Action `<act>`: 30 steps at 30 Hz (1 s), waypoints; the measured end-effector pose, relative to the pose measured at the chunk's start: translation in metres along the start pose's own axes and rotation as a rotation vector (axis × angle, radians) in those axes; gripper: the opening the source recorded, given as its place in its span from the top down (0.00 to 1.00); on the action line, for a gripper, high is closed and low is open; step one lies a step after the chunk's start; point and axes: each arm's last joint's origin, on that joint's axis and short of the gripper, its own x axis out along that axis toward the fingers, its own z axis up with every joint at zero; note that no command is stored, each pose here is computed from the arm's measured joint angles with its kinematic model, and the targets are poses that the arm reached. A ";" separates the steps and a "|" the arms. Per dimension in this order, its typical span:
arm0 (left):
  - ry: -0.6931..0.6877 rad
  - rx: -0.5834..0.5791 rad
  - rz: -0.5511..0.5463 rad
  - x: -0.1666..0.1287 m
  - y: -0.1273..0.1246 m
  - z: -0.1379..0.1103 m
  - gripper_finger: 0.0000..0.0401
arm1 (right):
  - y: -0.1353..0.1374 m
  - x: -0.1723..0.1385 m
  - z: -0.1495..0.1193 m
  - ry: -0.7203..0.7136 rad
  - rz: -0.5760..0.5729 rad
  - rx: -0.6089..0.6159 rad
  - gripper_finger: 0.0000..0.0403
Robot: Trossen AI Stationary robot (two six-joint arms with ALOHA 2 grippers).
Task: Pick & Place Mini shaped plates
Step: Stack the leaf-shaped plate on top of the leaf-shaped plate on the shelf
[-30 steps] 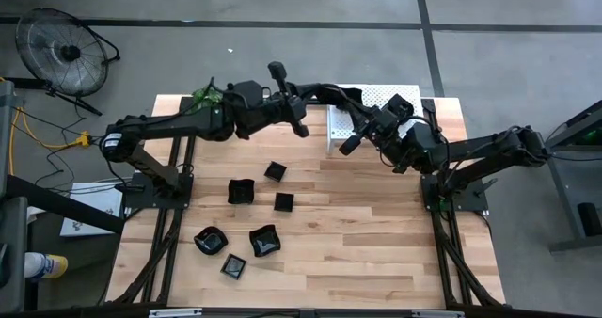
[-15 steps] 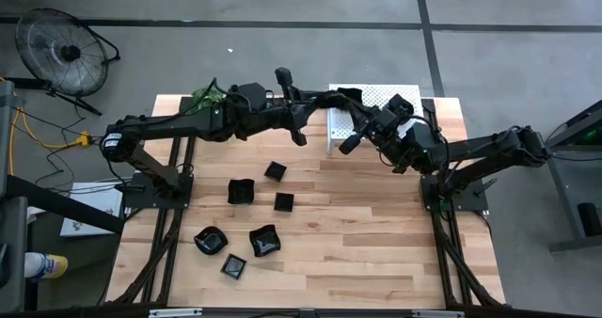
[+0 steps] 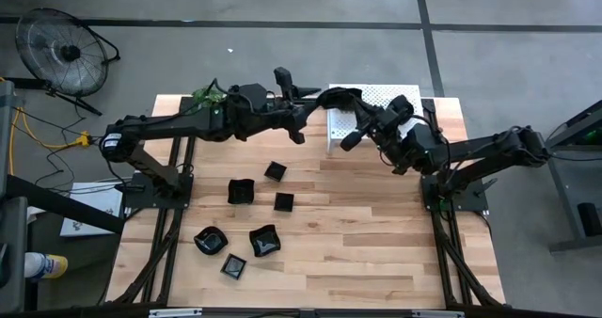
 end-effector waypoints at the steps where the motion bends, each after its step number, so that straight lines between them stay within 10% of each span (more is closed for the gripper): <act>1: -0.005 -0.005 0.011 -0.003 0.003 0.001 0.65 | -0.001 -0.001 0.001 0.002 -0.010 0.001 1.00; 30: 0.063 0.019 -0.114 -0.059 0.057 -0.035 0.64 | -0.122 -0.062 0.076 0.242 -0.603 -0.107 1.00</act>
